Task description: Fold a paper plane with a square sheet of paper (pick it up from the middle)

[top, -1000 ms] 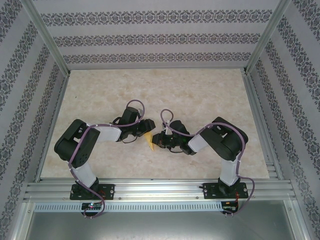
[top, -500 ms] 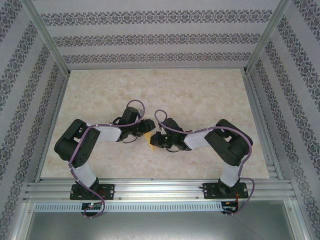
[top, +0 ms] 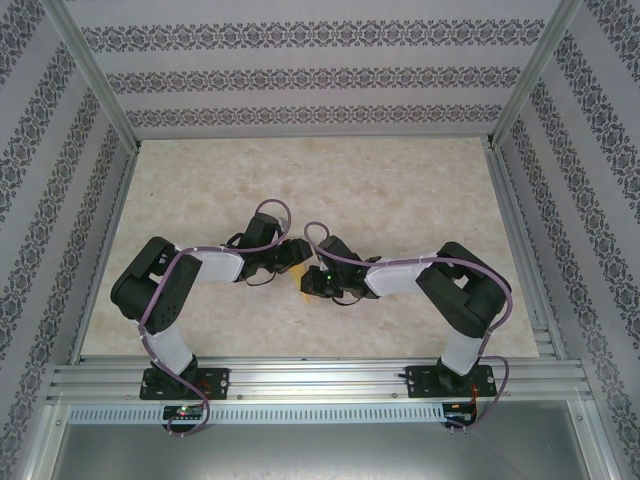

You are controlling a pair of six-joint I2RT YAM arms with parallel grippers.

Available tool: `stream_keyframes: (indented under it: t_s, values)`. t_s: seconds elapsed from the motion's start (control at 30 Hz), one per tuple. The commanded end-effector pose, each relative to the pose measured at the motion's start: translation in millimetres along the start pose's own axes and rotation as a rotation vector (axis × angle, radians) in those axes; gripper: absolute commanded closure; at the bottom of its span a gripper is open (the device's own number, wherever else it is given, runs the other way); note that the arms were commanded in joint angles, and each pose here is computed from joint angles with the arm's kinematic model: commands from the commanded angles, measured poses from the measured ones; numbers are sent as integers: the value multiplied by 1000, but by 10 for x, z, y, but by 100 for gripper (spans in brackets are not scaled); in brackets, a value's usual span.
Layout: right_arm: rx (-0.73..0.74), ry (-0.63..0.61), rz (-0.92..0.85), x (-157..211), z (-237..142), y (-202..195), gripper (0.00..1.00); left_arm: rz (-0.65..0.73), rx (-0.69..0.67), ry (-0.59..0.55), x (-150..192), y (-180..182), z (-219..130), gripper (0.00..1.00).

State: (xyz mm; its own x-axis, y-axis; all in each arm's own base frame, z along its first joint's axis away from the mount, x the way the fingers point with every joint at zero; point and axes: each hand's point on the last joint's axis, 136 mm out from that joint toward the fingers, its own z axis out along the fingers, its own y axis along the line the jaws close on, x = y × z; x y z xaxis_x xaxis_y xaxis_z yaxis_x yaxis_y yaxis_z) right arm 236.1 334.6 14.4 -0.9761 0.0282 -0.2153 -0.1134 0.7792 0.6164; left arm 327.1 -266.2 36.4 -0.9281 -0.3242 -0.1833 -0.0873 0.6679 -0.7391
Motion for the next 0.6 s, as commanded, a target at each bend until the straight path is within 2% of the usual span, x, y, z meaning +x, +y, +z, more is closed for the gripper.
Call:
stream_keyframes:
  t_s: [0.0,0.13,0.4,0.57]
  values:
    - [105,103,23,281,-51,-254,85,-11,-105,11,35,297,65,49]
    - [111,98,13,275,-90,-240,84,-7,-103,14,33,280,67,49]
    - [299,166,28,483,-6,-628,89,-11,-106,19,43,293,71,49]
    - [287,69,16,334,-194,-541,89,-12,-104,24,57,299,75,49]
